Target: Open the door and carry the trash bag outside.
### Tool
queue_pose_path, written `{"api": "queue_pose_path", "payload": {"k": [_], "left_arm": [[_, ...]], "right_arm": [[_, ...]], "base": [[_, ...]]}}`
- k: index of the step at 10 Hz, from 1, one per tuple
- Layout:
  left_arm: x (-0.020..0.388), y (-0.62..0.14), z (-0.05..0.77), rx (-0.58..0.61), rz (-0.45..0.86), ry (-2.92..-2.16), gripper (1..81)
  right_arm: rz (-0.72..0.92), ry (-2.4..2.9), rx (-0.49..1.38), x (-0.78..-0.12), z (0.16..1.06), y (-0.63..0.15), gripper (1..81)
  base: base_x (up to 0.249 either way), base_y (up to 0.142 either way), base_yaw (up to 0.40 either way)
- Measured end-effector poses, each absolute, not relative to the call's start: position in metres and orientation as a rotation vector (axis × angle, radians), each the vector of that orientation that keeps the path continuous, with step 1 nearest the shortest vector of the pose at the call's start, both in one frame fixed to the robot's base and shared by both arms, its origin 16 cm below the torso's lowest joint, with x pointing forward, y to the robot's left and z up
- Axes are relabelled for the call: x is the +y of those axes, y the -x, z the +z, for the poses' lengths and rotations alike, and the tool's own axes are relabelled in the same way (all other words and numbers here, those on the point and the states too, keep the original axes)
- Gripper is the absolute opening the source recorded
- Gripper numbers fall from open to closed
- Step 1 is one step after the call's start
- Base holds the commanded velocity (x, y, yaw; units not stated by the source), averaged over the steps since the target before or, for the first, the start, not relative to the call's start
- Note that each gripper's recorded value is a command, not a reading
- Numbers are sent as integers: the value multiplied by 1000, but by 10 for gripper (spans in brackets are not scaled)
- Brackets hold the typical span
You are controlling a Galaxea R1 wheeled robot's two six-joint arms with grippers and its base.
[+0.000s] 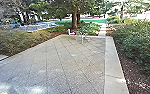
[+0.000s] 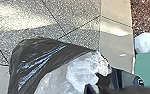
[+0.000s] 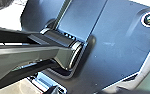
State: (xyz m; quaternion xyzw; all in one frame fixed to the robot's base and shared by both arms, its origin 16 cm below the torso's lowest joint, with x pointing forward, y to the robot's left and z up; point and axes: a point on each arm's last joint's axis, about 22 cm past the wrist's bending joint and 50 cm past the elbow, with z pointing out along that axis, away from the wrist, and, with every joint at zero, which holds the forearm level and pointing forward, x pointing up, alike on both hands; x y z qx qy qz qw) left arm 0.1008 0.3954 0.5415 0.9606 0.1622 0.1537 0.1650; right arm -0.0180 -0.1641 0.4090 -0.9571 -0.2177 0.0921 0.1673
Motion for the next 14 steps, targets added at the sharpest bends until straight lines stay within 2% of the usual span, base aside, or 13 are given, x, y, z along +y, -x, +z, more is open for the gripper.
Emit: {"api": "queue_pose_path", "payload": {"k": [6, 9, 10, 11, 12, 14], "left_arm": [[473, -179, 578, 530, 277, -2788, 10], [541, -242, 614, 589, 336, -2858, 10], [546, -254, 616, 597, 347, -2870, 10], [534, -261, 612, 572, 332, -2866, 811], [521, -265, 609, 599, 308, -2836, 811], [532, -259, 610, 612, 305, -2848, 811]], "right_arm": [[484, 2665, -577, -164, 404, 87, 811], [502, 2658, -577, -164, 403, 91, 811], [501, 2657, -578, -163, 403, 91, 811], [502, 2658, -577, -163, 403, 91, 811], [503, 2657, -577, -163, 404, 91, 811], [504, 2657, -576, -163, 404, 91, 811]], "base": [[0, 0, 0], [0, 0, 0], [0, 0, 0], [0, 0, 0], [0, 0, 0], [0, 0, 0]]}}
